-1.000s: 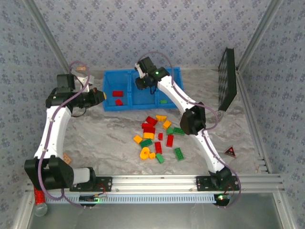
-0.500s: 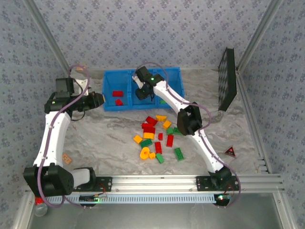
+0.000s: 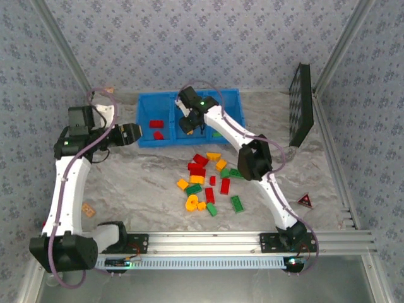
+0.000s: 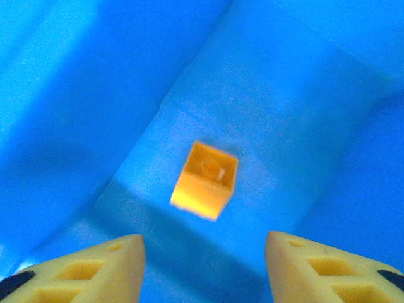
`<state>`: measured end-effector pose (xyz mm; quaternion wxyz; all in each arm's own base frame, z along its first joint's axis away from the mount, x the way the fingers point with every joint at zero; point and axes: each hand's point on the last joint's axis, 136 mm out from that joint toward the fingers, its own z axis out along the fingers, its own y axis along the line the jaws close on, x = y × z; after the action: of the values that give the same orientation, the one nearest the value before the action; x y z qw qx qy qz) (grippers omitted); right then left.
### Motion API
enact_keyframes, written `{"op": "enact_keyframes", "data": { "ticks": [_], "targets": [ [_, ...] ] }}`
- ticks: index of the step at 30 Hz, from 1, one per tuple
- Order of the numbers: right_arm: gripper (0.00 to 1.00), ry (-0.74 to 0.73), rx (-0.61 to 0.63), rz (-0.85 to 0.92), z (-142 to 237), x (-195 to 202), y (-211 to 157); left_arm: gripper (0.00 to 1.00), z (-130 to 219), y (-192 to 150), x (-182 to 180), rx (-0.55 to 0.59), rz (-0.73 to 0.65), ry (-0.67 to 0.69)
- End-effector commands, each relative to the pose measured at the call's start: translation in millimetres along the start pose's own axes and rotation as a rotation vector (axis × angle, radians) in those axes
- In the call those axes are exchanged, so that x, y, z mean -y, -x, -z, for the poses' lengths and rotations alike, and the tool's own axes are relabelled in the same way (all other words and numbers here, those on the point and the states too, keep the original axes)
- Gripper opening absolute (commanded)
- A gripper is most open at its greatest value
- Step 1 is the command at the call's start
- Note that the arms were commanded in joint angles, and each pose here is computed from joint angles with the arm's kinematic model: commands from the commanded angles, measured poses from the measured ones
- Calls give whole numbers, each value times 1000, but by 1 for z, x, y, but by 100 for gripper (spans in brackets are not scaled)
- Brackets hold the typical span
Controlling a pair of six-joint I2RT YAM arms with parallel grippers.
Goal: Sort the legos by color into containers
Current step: Place the lego in the container, then pick up the lego from the bottom-center of the table.
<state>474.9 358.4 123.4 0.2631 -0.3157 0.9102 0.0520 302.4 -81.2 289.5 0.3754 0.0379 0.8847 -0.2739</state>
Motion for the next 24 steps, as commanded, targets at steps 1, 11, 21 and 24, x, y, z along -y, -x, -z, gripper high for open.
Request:
{"op": "enact_keyframes", "data": {
  "ticks": [1,11,21,24],
  "targets": [
    [57,-32,114,-52,95,5,12,73,17,-2,23,25,-119,-21],
    [66,-104,-55,-265,168,11,-176,100,31,-18,54,94,-158,-128],
    [75,-36,-144,-455,153,-29,-317,100,19,-8,35,75,-60,-48],
    [76,-29,-161,-492,144,-33,-333,100,17,-6,36,60,-15,-54]
  ]
}}
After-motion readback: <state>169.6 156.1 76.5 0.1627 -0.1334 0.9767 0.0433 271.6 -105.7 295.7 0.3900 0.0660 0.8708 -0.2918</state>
